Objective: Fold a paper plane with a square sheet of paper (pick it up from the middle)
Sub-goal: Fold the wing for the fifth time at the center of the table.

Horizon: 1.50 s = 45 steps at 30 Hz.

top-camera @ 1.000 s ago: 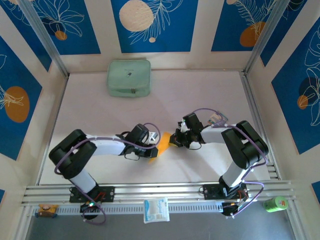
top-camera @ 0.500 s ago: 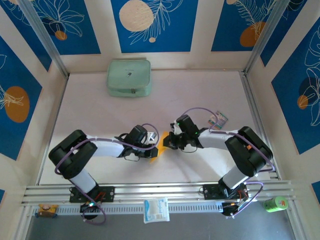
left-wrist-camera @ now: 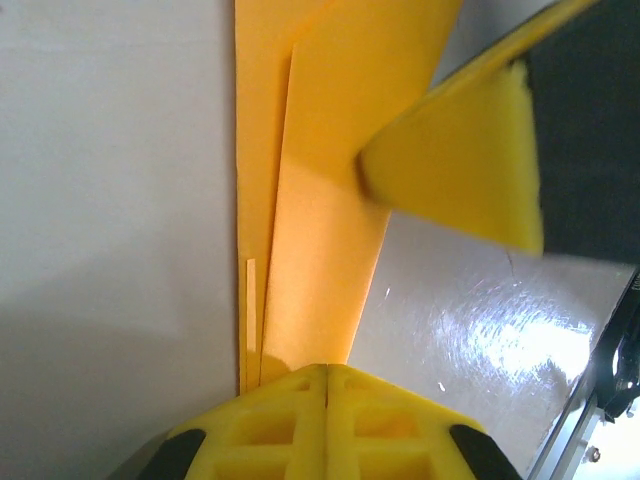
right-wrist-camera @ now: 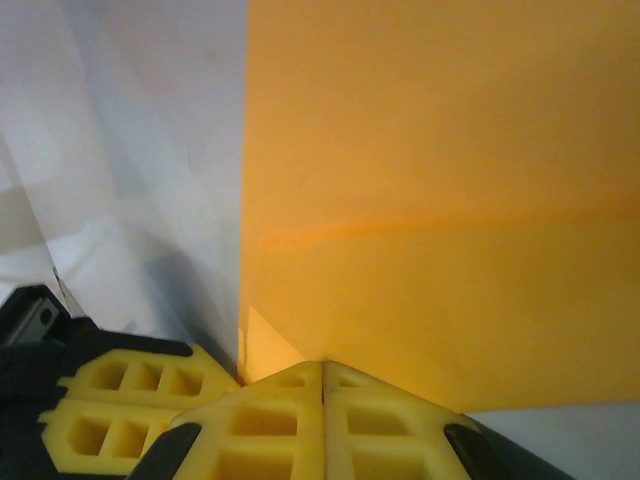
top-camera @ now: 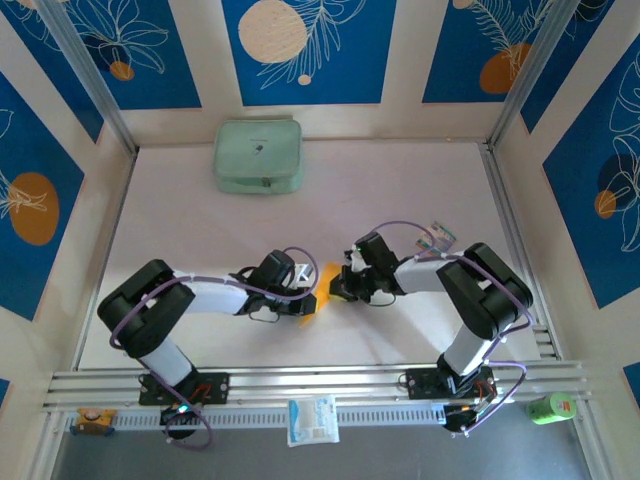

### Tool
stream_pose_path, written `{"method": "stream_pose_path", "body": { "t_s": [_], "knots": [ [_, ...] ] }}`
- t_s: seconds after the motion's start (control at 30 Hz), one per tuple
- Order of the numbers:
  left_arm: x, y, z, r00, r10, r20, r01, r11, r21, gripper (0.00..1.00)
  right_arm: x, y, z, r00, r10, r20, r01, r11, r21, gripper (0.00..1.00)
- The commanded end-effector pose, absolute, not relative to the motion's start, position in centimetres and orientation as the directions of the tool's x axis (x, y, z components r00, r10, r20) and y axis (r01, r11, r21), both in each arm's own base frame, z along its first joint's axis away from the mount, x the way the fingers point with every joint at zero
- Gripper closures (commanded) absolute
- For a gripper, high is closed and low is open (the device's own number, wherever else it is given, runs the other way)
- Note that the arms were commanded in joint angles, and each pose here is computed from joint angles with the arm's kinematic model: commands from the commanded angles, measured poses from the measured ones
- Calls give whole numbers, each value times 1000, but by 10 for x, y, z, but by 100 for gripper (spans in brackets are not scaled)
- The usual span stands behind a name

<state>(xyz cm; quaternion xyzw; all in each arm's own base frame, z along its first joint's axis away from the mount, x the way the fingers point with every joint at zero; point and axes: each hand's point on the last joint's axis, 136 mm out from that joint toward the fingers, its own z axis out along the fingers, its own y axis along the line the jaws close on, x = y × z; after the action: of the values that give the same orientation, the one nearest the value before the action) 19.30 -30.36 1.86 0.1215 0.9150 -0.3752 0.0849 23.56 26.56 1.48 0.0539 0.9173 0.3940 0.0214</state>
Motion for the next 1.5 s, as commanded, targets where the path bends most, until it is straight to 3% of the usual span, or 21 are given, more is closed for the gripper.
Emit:
{"method": "stream_pose_path", "body": {
  "t_s": [0.0, 0.87, 1.1, 1.47],
  "knots": [
    [177, -281, -12, -978, 155, -142, 210, 763, -611, 100, 246, 250, 12, -989, 145, -16, 92, 706, 703, 93],
    [175, -282, -11, -980, 144, -139, 200, 751, -630, 100, 300, 174, 34, -926, 369, -75, 214, 680, 701, 93],
    [182, -286, -5, -981, 119, -154, 190, 747, -638, 100, 282, 179, 59, -928, 358, -106, 166, 650, 742, 90],
    [208, -319, 24, -966, -28, -258, 166, 697, -698, 100, 229, 215, 47, -961, 273, -52, 150, 668, 729, 81]
  ]
}}
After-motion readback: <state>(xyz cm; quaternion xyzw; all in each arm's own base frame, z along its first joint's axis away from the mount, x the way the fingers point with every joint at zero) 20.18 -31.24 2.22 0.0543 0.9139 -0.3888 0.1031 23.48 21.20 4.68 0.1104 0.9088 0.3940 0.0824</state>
